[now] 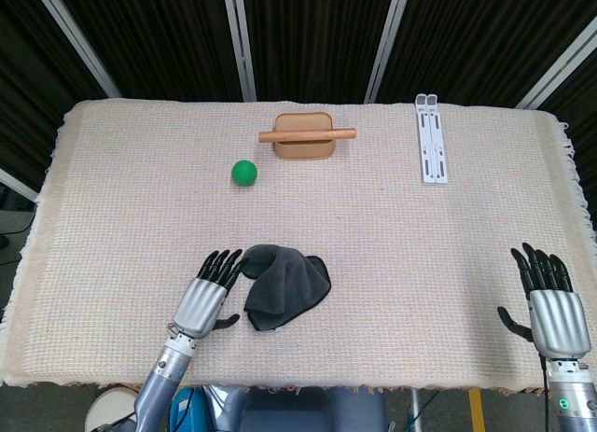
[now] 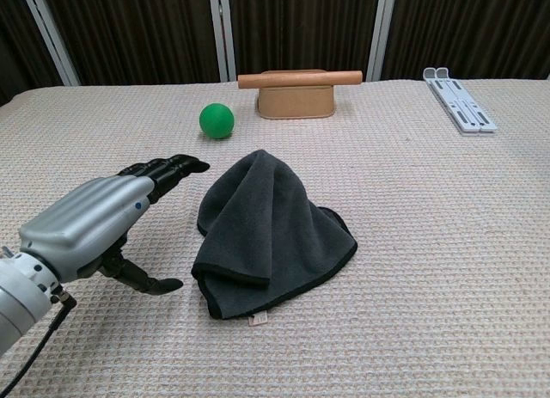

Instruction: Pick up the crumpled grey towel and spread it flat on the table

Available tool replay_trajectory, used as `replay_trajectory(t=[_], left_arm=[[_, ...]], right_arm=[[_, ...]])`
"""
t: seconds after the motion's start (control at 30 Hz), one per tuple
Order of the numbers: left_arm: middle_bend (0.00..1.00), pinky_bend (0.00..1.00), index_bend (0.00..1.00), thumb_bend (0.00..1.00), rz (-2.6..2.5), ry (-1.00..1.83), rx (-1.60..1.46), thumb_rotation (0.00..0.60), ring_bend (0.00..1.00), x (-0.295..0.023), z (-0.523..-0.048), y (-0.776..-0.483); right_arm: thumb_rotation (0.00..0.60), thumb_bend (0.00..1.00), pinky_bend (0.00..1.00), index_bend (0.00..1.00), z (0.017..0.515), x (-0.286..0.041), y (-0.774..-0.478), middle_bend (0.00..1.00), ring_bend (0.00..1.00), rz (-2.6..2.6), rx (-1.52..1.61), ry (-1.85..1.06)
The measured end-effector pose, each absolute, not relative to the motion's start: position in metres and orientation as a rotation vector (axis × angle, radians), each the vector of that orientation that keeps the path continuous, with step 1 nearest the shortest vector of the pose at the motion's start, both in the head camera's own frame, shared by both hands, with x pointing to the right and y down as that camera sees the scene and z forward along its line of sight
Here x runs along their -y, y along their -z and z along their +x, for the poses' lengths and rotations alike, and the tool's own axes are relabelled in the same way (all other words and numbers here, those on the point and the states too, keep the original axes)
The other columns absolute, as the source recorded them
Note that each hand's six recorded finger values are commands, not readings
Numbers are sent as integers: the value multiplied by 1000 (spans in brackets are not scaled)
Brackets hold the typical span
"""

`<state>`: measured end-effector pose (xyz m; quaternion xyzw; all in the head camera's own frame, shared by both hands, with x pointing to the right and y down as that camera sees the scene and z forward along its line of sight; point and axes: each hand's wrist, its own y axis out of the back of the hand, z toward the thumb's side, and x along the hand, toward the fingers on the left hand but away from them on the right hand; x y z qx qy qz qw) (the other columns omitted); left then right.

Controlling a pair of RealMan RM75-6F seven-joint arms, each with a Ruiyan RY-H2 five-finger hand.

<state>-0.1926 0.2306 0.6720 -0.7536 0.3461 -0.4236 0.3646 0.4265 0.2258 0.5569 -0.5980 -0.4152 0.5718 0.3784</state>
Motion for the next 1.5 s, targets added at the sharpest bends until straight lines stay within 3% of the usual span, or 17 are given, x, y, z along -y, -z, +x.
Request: replay_trajectory(t=[0.53,0.9,1.1,1.2,1.37,1.5], left_arm=[[0,0,0,197,-1906,1013,-976,600,0,-230,-157,-694],[0,0,10,307,-1831,951,-1092,600,0,-199,-160,-699],[0,0,15,315,-1798,930,-1098,600,0,-186,-169,-696],[0,0,72,315,-1790,932,-1099,600,0,-184,-176,-696],[0,0,356,315,-1778,939,-1107,600,0,-183,-189,-695],[4,0,432,315,-1756,954,-1120,600,0,-181,-198,-696]], right_arm=[[600,247,61,0,423,-228,-557,0,0,-1583,1071,-1450],[600,247,61,0,423,-229,-559,0,0,-1585,1064,-1457],[600,247,61,0,424,-228,-559,0,0,-1578,1070,-1464],[600,248,61,0,424,-229,-559,0,0,-1580,1072,-1465],[600,247,61,0,423,-229,-559,0,0,-1580,1074,-1462],[600,247,61,0,421,-230,-559,0,0,-1584,1072,-1462]])
